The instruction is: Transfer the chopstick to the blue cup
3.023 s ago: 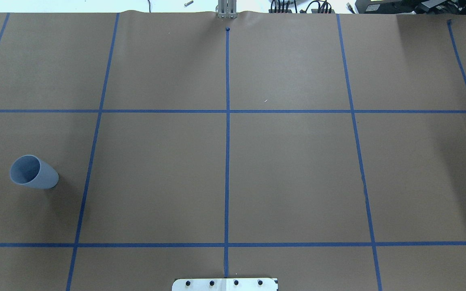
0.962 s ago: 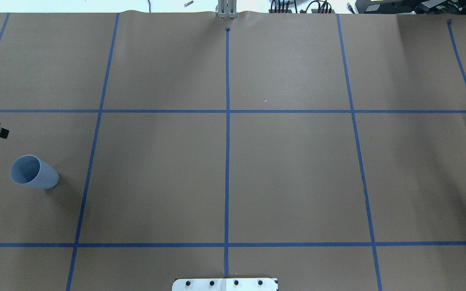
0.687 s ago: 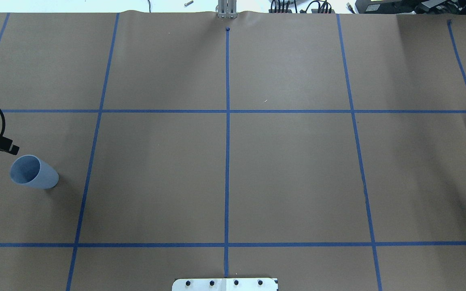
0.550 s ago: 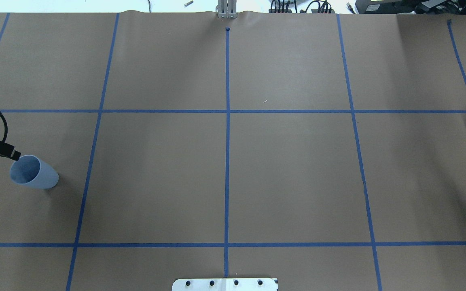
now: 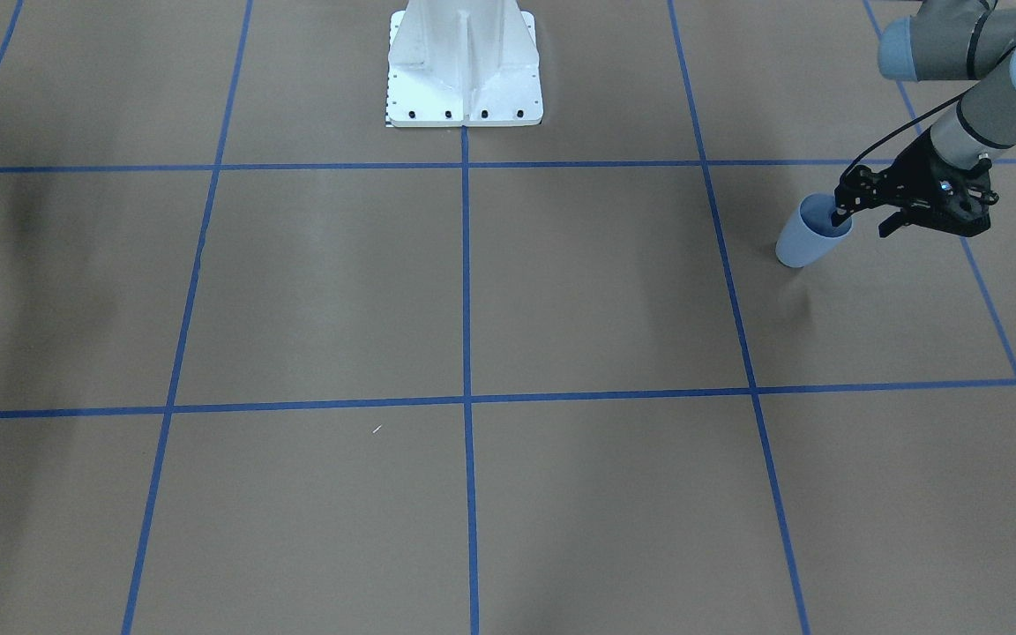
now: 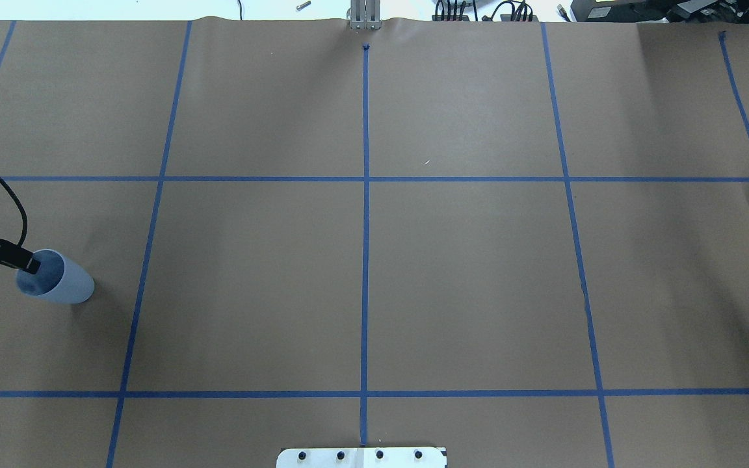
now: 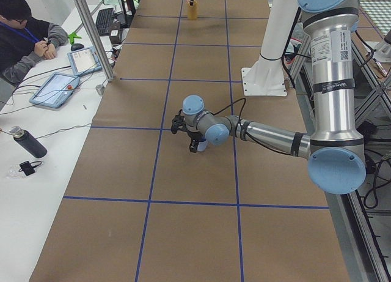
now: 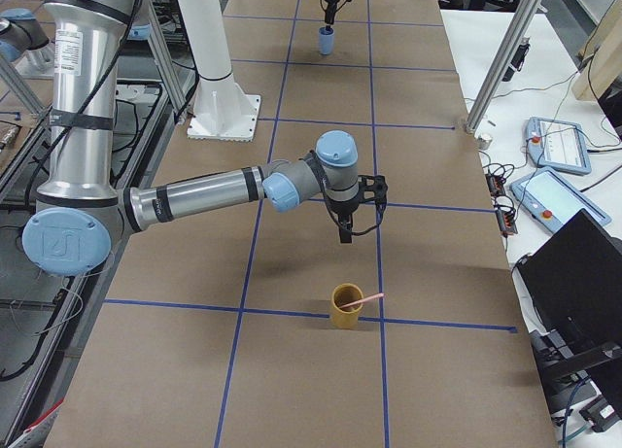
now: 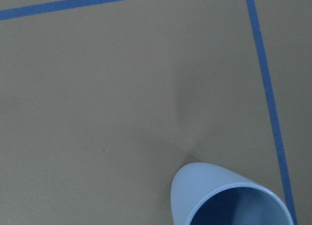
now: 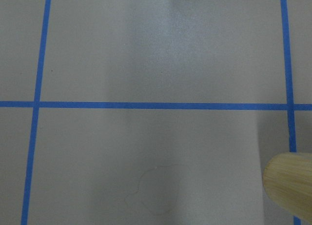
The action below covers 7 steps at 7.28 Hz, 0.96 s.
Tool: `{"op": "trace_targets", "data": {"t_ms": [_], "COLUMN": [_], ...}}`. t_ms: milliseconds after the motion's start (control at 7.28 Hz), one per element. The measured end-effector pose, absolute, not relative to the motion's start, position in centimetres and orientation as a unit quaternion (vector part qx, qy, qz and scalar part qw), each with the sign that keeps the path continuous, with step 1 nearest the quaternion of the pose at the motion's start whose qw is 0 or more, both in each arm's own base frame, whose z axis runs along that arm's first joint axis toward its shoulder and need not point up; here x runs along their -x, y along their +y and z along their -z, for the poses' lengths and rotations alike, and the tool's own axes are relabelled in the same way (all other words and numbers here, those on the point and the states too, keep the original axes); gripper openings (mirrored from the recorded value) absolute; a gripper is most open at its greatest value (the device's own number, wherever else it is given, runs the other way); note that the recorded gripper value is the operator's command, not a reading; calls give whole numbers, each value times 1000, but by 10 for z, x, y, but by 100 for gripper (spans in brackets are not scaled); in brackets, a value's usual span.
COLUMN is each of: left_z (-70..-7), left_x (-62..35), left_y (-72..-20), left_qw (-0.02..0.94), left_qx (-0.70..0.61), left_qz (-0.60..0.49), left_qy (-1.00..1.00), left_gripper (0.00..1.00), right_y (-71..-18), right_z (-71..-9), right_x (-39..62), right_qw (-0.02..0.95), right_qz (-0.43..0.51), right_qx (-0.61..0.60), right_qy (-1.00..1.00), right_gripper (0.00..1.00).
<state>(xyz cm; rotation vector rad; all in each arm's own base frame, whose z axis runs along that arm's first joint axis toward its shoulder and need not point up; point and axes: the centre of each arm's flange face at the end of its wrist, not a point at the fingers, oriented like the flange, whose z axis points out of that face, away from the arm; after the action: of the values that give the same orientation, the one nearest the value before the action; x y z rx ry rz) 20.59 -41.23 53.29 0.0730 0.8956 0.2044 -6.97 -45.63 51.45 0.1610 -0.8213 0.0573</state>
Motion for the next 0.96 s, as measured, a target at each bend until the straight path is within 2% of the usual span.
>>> {"op": "trace_targets", "data": {"t_ms": [137, 275, 412, 550, 962], "left_z": [-533, -529, -523, -519, -494], "left_x": [-212, -219, -229, -235, -235], "left_y": [-412, -413, -413, -413, -411], "left_qw": [895, 894, 892, 891, 882], "left_qx": [-34, -34, -33, -31, -43], "left_qz": [-103, -108, -112, -113, -120], "left_qy": [432, 434, 437, 439, 455], "left_gripper": [47, 35, 5, 0, 0], "right_y": [-456, -456, -457, -457, -457], "right_z": [-515, -515, -515, -515, -515], "right_x": [71, 71, 71, 72, 72], "right_qw": [913, 913, 913, 914, 914], "right_qz": [-27, -27, -26, -26, -26], "right_qx": [-78, -78, -78, -77, -77], "right_qy": [-399, -399, -399, -399, -398], "right_gripper": [100, 100, 100, 100, 100]}}
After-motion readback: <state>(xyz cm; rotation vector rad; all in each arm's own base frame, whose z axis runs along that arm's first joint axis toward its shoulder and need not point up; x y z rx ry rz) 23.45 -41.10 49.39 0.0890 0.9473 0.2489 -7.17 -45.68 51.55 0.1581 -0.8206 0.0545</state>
